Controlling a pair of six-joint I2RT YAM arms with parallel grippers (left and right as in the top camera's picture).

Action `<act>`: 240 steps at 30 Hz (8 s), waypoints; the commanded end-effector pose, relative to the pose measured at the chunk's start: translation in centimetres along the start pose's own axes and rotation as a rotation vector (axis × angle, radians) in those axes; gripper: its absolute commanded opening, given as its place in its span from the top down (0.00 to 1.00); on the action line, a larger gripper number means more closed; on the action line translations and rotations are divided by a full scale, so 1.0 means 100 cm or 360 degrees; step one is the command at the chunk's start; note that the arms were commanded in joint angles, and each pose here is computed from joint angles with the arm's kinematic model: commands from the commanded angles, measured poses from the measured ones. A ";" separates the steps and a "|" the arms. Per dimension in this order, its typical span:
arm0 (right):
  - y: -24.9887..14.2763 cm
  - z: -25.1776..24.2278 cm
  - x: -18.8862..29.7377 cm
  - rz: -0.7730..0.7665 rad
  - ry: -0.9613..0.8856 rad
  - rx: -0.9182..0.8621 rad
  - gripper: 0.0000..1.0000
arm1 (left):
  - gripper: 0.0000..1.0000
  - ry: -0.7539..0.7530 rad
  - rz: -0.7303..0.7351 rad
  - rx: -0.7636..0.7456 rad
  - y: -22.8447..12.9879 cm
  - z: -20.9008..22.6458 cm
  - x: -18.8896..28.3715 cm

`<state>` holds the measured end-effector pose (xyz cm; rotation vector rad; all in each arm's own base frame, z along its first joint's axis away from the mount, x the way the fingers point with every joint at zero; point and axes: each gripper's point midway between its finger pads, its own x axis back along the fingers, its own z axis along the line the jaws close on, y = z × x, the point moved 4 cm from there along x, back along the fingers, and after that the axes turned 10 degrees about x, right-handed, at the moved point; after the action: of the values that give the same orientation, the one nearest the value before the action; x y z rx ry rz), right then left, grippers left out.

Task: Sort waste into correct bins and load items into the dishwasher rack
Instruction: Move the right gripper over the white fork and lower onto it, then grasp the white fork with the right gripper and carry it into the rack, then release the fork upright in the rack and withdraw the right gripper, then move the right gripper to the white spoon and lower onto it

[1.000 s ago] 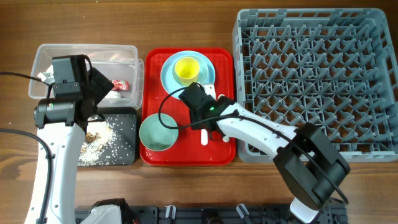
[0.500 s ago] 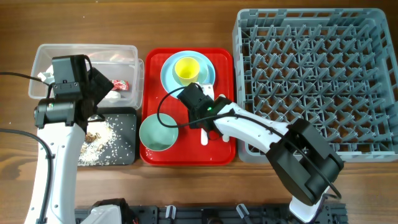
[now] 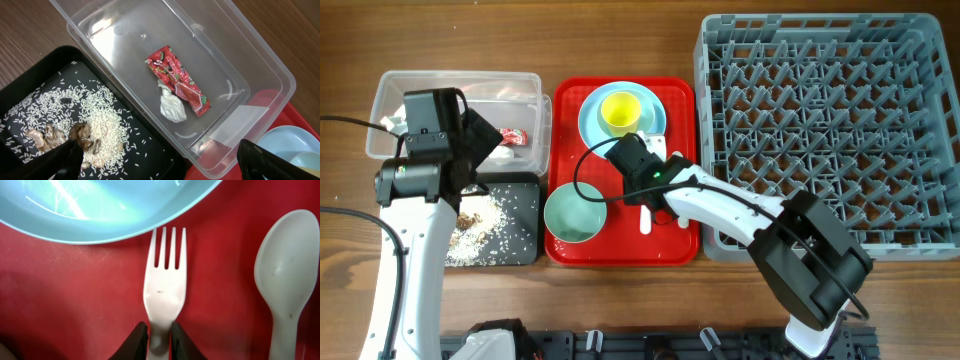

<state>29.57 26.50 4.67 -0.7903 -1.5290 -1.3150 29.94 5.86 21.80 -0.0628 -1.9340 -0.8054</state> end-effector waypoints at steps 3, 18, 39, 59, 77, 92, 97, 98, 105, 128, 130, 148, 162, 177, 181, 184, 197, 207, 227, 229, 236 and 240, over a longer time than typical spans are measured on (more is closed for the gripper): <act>-0.005 -0.003 -0.008 0.0020 -0.0051 -0.0062 0.85 | 0.00 -0.0015 -0.0030 -0.0011 0.005 -0.001 0.005; -0.014 -0.003 -0.013 0.0095 -0.0053 -0.0123 0.81 | 0.00 -0.0015 -0.0030 -0.0011 0.005 -0.001 0.005; 0.033 -0.023 0.112 -0.0220 0.0243 -0.0054 0.96 | 0.00 -0.0015 -0.0030 -0.0011 0.005 -0.001 0.005; 0.035 -0.197 0.138 -0.0148 -0.0495 -0.0013 0.96 | 0.00 -0.0015 -0.0030 -0.0011 0.005 -0.001 0.005; 0.027 -0.206 0.078 0.0128 -0.0513 0.0153 0.68 | 0.00 -0.0015 -0.0030 -0.0011 0.005 -0.001 0.005; 0.073 -0.157 0.128 -0.0063 -0.0107 0.0228 0.56 | 0.00 -0.0015 -0.0030 -0.0011 0.005 -0.001 0.005; 0.094 -0.108 0.148 -0.0184 0.0355 -0.0033 0.52 | 0.00 -0.0015 -0.0030 -0.0011 0.005 -0.001 0.005; 0.096 -0.097 0.151 -0.0182 0.0466 -0.0100 0.52 | 0.00 -0.0015 -0.0030 -0.0011 0.005 -0.001 0.005; 0.092 -0.043 0.156 -0.0200 0.0529 -0.0173 0.51 | 0.00 -0.0015 -0.0030 -0.0011 0.005 -0.001 0.005; 0.036 0.059 0.058 -0.0214 -0.0109 0.0276 0.50 | 0.00 -0.0015 -0.0030 -0.0011 0.005 -0.001 0.005; 0.034 0.066 0.053 -0.0187 -0.0040 0.0306 0.50 | 0.00 -0.0015 -0.0030 -0.0011 0.005 -0.001 0.005; 0.028 0.064 0.024 -0.0134 -0.0100 0.0315 0.49 | 0.00 -0.0015 -0.0030 -0.0011 0.005 -0.001 0.005; 0.017 0.056 -0.006 -0.0056 -0.0198 0.0331 0.49 | 0.00 -0.0015 -0.0030 -0.0011 0.005 -0.001 0.005; 0.029 0.008 0.022 -0.0047 -0.0427 0.0179 0.48 | 0.00 -0.0015 -0.0030 -0.0011 0.005 -0.001 0.005; 0.023 -0.016 0.020 0.0069 -0.0489 0.0027 0.47 | 0.00 -0.0015 -0.0030 -0.0011 0.005 -0.001 0.005; 0.022 -0.023 0.016 0.0161 -0.0408 -0.0032 0.47 | 0.00 -0.0015 -0.0030 -0.0011 0.005 -0.001 0.005; 0.006 -0.046 0.003 0.0280 -0.0439 -0.0087 0.46 | 0.00 -0.0015 -0.0030 -0.0011 0.005 -0.001 0.005; 0.000 -0.048 -0.001 0.0350 -0.0378 -0.0124 0.46 | 0.00 -0.0015 -0.0030 -0.0011 0.005 -0.001 0.005; -0.012 -0.033 -0.007 0.0446 -0.0191 -0.0133 0.53 | 0.00 -0.0015 -0.0030 -0.0011 0.005 -0.001 0.005; -0.010 -0.025 -0.008 0.0452 -0.0091 -0.0091 0.53 | 0.00 -0.0015 -0.0030 -0.0011 0.005 -0.001 0.005; -0.007 -0.014 -0.009 0.0446 0.0025 -0.0067 0.53 | 0.00 -0.0015 -0.0030 -0.0011 0.005 -0.001 0.005; -0.005 -0.016 -0.009 0.0426 0.0010 -0.0022 0.53 | 0.00 -0.0015 -0.0030 -0.0011 0.005 -0.001 0.005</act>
<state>30.35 25.01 4.05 -0.9868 -1.3669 -1.1674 29.94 5.86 21.80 -0.0628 -1.9340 -0.8054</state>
